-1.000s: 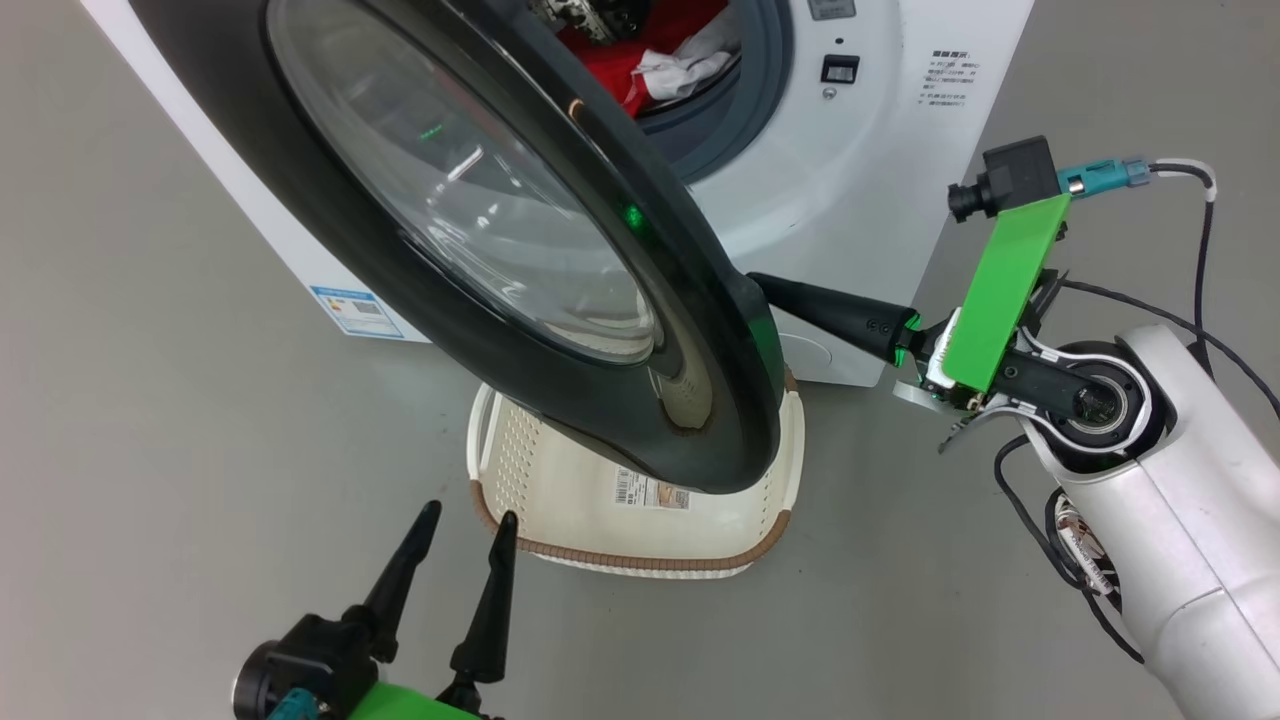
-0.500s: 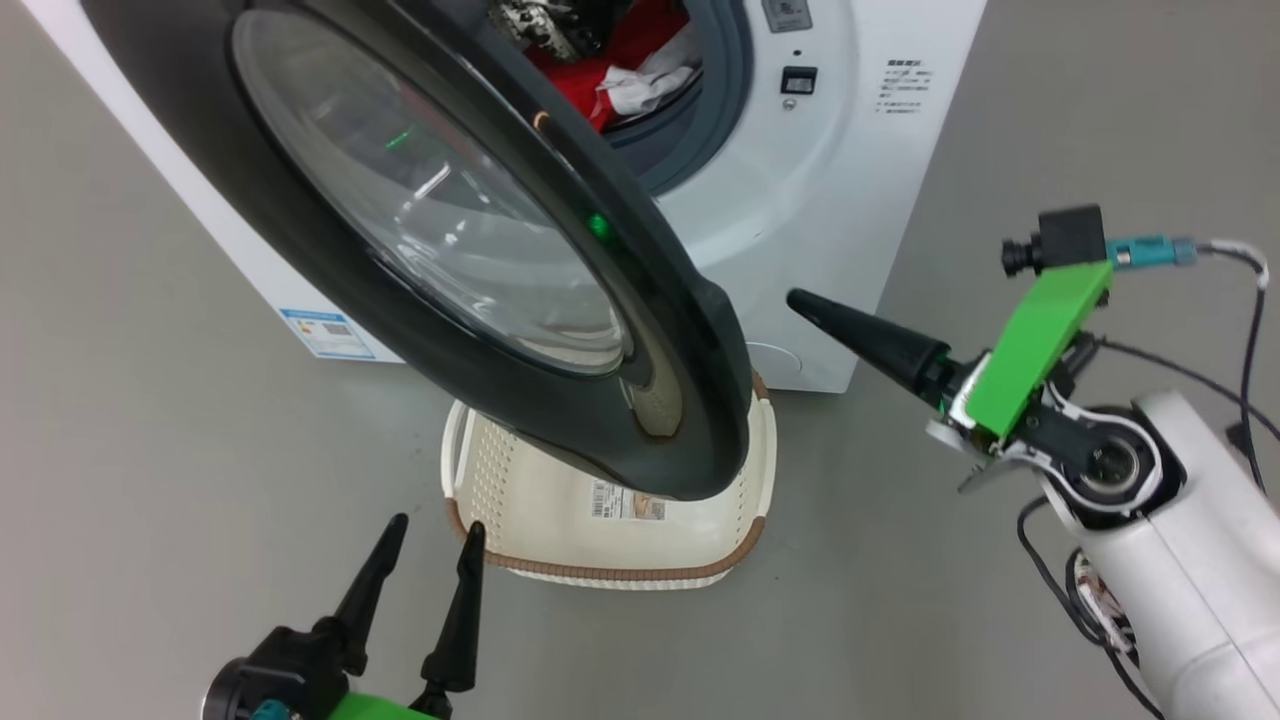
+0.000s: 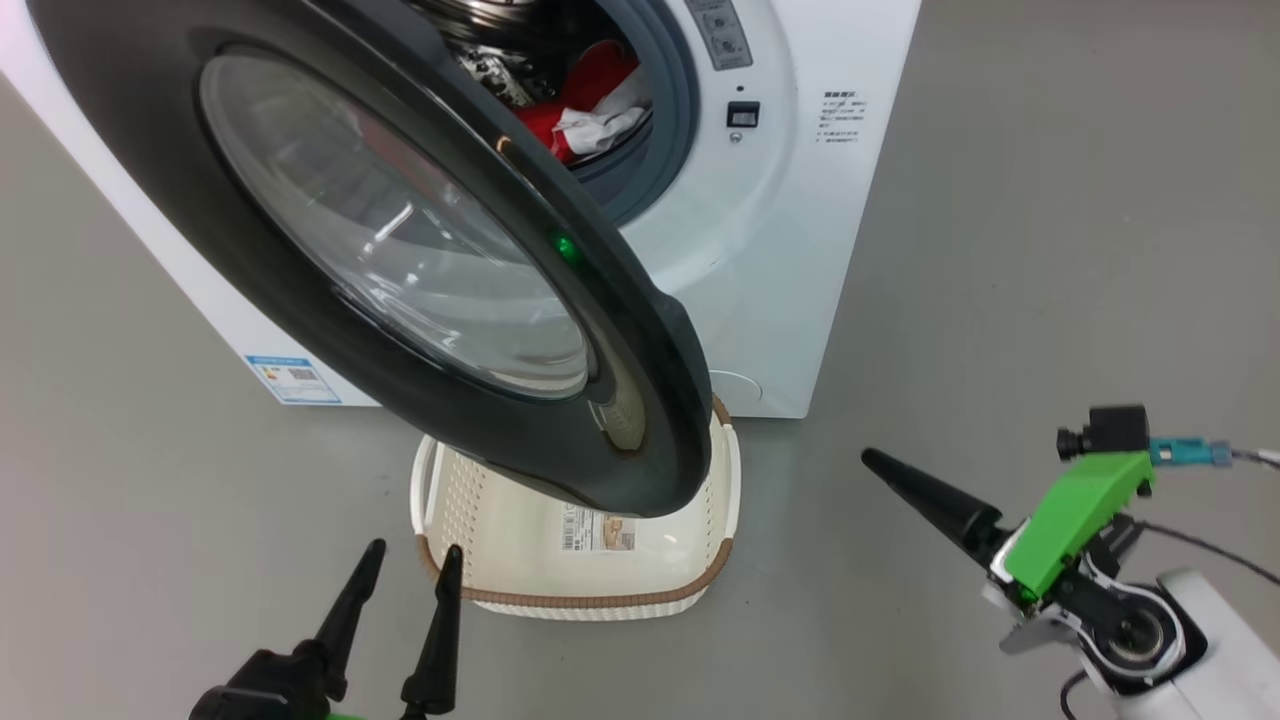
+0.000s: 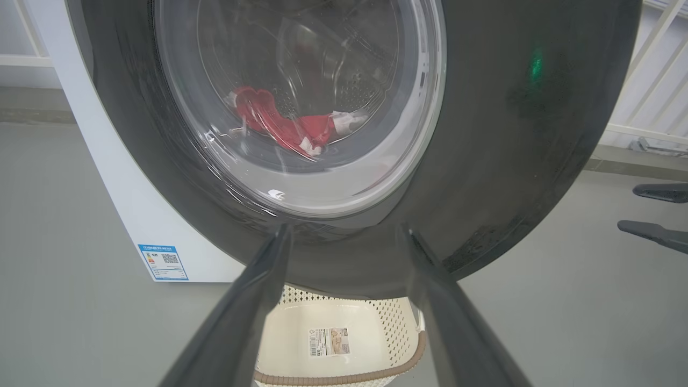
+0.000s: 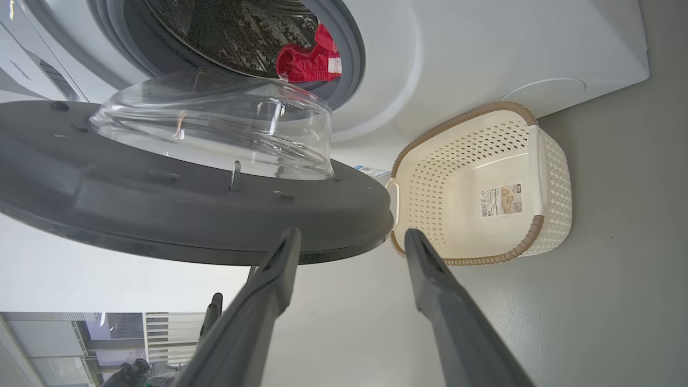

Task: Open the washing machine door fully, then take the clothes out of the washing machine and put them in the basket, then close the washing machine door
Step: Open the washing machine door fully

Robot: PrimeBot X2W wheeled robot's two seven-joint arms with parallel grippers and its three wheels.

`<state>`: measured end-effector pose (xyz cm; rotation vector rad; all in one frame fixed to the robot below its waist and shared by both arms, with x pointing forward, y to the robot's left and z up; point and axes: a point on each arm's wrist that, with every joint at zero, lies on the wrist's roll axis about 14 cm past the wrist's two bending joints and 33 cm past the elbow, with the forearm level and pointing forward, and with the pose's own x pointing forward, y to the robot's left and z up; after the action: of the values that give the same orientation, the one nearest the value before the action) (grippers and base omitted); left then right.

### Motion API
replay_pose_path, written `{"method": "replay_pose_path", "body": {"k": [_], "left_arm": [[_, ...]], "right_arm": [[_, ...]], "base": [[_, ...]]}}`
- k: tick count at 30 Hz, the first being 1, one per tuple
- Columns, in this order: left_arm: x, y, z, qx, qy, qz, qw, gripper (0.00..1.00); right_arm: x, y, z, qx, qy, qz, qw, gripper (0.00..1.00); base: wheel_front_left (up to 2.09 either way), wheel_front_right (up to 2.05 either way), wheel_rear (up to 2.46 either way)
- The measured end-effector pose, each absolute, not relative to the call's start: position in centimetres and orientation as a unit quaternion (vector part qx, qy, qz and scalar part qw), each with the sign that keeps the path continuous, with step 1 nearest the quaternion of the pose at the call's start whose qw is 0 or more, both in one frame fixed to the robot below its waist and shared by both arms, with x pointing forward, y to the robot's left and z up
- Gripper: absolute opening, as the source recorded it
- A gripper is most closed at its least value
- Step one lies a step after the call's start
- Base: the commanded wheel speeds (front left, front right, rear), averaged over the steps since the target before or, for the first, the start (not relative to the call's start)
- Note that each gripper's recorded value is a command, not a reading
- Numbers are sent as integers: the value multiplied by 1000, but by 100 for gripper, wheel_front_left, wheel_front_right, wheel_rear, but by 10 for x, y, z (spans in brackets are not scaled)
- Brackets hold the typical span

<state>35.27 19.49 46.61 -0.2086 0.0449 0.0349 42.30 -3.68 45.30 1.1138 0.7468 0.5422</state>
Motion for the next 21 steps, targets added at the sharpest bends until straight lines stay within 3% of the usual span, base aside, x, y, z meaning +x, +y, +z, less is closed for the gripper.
{"method": "replay_pose_path", "body": {"k": [11,21], "left_arm": [[357,189,468,-107,19,6,994,100],[356,186,462,-108,29,2,994,100]], "right_arm": [[395,-75,415,487,338,173,786,100],[384,-103,400,381,292,148,865,100]], "base": [[0,0,0],[0,0,0]]}}
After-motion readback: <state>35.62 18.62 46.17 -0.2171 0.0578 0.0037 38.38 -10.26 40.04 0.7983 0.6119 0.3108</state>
